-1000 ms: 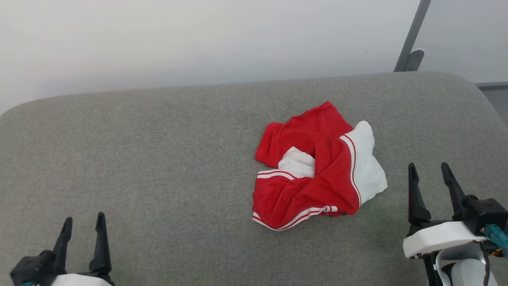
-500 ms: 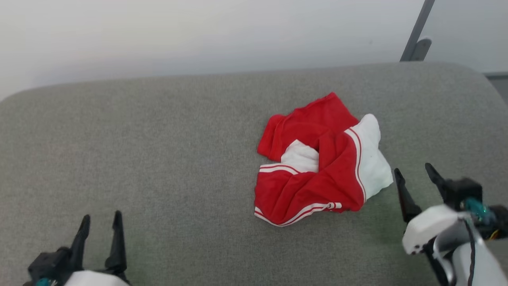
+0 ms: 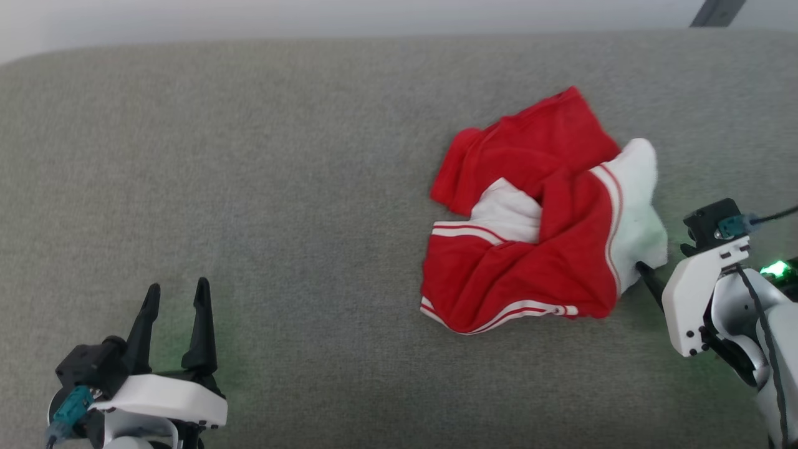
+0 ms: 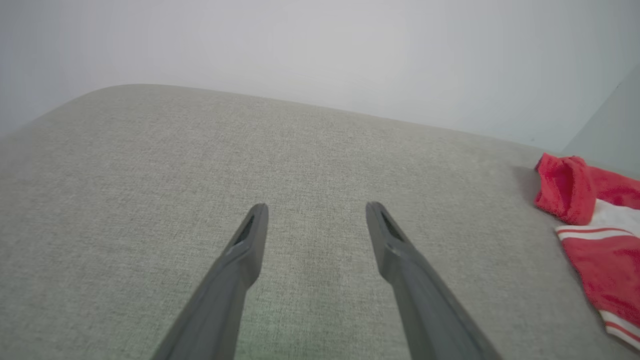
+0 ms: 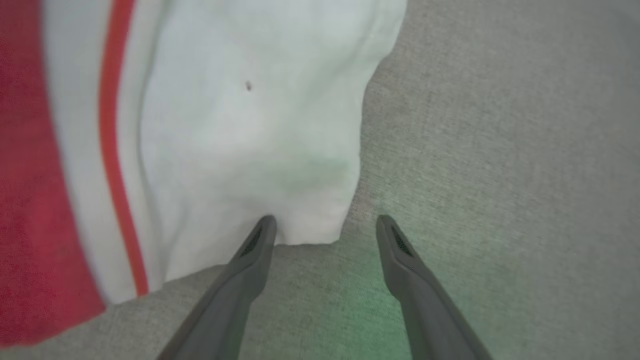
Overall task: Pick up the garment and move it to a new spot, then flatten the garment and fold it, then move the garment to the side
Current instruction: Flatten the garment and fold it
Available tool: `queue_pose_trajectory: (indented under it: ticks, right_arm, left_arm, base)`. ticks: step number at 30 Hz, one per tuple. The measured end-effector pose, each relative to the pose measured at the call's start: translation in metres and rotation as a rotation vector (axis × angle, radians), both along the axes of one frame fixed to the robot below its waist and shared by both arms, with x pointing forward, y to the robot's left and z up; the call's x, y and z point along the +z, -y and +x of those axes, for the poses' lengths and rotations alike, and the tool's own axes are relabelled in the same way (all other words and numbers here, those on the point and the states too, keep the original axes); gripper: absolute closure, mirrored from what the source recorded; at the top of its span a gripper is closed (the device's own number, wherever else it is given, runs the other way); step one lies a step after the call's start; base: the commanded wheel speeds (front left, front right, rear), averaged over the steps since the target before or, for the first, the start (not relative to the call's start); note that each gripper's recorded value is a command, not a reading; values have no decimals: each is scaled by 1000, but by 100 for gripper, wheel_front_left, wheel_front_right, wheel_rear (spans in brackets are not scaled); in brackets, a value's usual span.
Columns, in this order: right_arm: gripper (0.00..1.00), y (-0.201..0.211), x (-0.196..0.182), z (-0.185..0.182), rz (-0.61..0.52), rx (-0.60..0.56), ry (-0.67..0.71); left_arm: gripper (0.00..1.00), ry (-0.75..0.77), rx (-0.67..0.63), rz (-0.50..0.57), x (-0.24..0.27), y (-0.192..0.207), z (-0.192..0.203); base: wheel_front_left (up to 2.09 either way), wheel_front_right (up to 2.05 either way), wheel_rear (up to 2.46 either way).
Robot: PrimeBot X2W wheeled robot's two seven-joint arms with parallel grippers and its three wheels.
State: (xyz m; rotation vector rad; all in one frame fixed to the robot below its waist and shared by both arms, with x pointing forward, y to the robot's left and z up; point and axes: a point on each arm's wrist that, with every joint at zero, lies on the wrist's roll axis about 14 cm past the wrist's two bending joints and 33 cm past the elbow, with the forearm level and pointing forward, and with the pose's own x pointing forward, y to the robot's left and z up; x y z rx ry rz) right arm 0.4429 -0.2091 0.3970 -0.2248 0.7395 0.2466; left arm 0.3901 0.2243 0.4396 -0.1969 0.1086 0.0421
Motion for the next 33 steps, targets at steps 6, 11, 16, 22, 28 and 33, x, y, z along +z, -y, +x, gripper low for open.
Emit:
queue_pose_trajectory:
  ticks: [6,11,16,22,28,33]
  right_arm:
    - [43,-12,-19,6,12,44,-96]
    - [100,-17,-25,9,24,58,-112]
    - [100,-4,-14,13,31,13,-57]
    - [100,52,0,-4,-8,-120,-11]
    - [100,114,2,-43,-59,-289,-27]
    - [100,150,0,-73,-84,-419,-38]
  left_arm:
    - [0,-25,23,-7,-10,-6,5]
    - [0,-37,31,-12,-14,-9,8]
    - [0,-36,11,-14,-15,-3,12]
    - [0,-15,-23,-17,-9,7,19]
    - [0,-5,-61,-17,-7,17,24]
    - [0,-7,-84,-10,-7,21,25]
  base:
    - [0,0,0]
    - [0,0,0]
    - [0,0,0]
    - [0,0,0]
    - [0,0,0]
    - [0,0,0]
